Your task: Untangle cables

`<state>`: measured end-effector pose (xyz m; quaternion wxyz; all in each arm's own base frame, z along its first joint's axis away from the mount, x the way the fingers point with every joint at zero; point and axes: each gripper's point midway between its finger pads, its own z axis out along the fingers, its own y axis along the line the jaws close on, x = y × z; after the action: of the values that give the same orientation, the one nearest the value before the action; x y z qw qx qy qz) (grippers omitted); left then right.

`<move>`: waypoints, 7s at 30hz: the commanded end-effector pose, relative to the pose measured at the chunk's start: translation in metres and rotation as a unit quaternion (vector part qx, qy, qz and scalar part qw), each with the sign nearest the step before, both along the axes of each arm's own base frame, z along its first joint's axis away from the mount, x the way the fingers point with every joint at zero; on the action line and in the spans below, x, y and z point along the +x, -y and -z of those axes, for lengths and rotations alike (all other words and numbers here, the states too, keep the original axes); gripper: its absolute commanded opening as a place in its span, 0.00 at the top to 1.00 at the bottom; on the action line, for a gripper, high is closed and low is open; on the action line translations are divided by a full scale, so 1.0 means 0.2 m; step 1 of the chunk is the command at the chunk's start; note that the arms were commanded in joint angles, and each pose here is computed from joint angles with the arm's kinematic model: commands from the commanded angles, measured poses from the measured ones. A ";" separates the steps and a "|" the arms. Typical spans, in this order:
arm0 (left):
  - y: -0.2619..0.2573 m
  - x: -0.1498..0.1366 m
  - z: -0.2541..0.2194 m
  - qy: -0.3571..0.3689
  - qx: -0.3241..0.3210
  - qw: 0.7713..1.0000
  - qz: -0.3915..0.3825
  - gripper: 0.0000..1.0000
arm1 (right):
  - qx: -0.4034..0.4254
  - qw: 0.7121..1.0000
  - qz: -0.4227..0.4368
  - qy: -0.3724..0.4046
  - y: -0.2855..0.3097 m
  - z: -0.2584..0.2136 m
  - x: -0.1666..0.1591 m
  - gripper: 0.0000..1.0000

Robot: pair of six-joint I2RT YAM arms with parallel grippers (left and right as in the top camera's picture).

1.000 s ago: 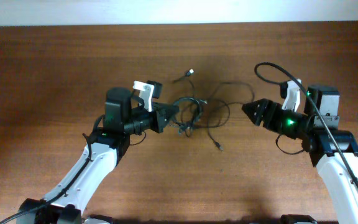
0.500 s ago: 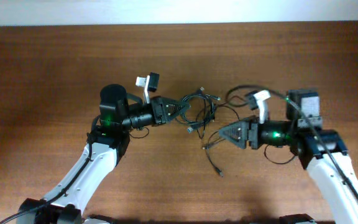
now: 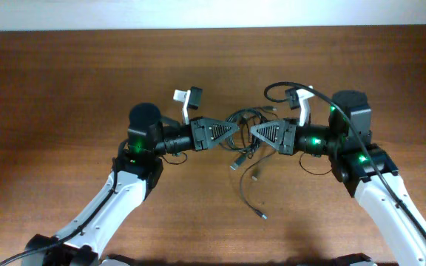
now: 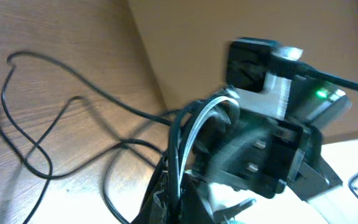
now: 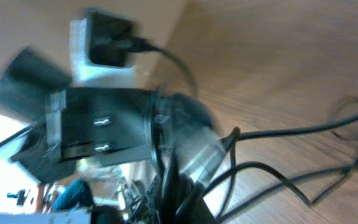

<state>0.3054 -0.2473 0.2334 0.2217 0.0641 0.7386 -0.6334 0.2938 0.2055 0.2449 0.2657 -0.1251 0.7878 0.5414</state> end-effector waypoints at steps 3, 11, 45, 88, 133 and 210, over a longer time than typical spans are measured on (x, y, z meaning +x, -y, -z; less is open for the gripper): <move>0.04 -0.01 0.18 -0.068 0.055 0.996 -0.032 0.90 | 0.120 0.926 -0.264 0.242 -0.08 -0.42 -0.36 0.96; -0.50 0.42 -0.02 -0.020 -0.009 0.972 -0.235 0.82 | 0.119 0.924 -0.266 0.246 -0.11 -0.30 -0.27 0.96; -0.55 0.34 -0.04 -0.009 -0.003 0.982 -0.189 1.00 | -0.268 0.940 0.206 -0.054 0.29 0.69 0.36 0.68; -0.82 0.15 0.80 -0.211 0.343 0.837 -0.370 1.00 | -0.236 0.971 0.019 0.021 -0.13 0.38 -0.16 0.47; -0.46 0.26 0.46 0.016 0.145 0.983 -0.107 1.00 | -0.144 0.962 -0.200 0.118 -0.55 0.48 -0.20 0.42; -0.52 0.30 -0.37 0.067 -0.058 0.990 -0.113 1.00 | -0.195 0.977 0.025 0.082 -0.15 0.07 -0.14 0.01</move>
<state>0.3863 -0.1314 0.3004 0.3064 -0.1269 0.6744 -0.6597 0.2567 0.2528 0.2077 0.2691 -0.2151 0.8665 0.3613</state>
